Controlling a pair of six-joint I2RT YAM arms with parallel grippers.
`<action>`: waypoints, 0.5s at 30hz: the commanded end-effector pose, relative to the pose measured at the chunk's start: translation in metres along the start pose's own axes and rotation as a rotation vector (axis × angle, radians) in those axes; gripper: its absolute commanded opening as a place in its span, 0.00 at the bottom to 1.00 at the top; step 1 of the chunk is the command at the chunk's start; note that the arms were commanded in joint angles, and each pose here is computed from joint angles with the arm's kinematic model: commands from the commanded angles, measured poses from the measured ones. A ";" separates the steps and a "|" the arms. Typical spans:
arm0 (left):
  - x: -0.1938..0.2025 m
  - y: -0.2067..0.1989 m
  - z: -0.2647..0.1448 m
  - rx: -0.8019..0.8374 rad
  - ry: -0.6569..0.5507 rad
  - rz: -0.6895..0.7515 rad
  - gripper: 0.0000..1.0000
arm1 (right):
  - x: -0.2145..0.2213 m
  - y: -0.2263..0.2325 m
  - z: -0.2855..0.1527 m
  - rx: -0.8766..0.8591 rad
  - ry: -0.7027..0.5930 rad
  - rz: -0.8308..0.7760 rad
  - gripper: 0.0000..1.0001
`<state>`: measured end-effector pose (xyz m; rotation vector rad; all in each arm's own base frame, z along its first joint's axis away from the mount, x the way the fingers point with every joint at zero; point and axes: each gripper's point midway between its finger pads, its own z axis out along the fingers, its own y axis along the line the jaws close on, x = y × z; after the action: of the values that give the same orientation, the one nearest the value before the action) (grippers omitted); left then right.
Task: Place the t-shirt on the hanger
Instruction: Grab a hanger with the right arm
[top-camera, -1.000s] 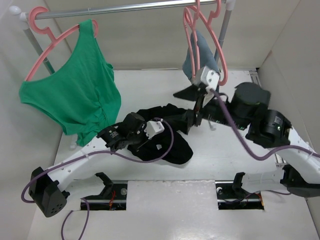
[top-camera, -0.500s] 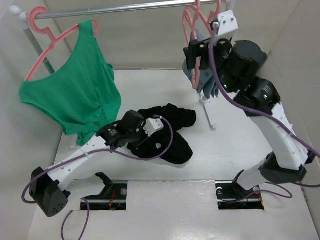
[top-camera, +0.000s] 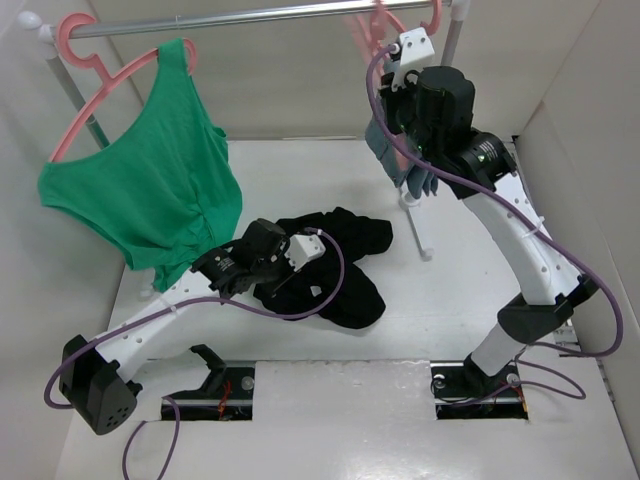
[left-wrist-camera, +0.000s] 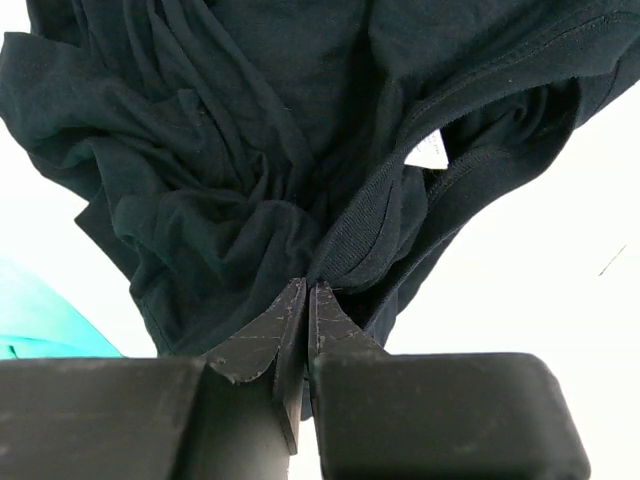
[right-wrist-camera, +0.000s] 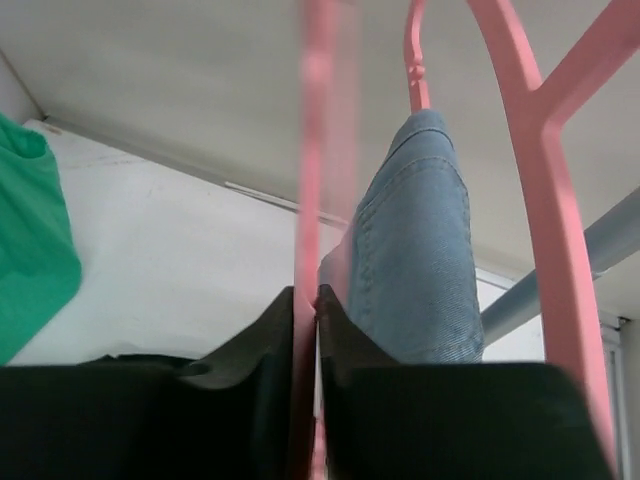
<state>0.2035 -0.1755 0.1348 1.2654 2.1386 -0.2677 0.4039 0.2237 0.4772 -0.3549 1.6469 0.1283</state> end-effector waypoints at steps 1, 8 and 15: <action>-0.019 0.005 -0.010 -0.011 -0.063 -0.011 0.00 | -0.018 -0.003 -0.014 -0.023 -0.055 0.035 0.12; -0.025 0.006 -0.012 -0.017 -0.081 -0.009 0.00 | -0.010 0.008 -0.024 -0.103 -0.027 0.023 0.00; -0.027 0.007 -0.011 -0.017 -0.081 -0.009 0.00 | -0.049 0.019 -0.052 -0.213 -0.173 0.031 0.00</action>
<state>0.2044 -0.1763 0.1368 1.2629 2.1338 -0.2685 0.3788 0.2325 0.4831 -0.4421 1.6188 0.2576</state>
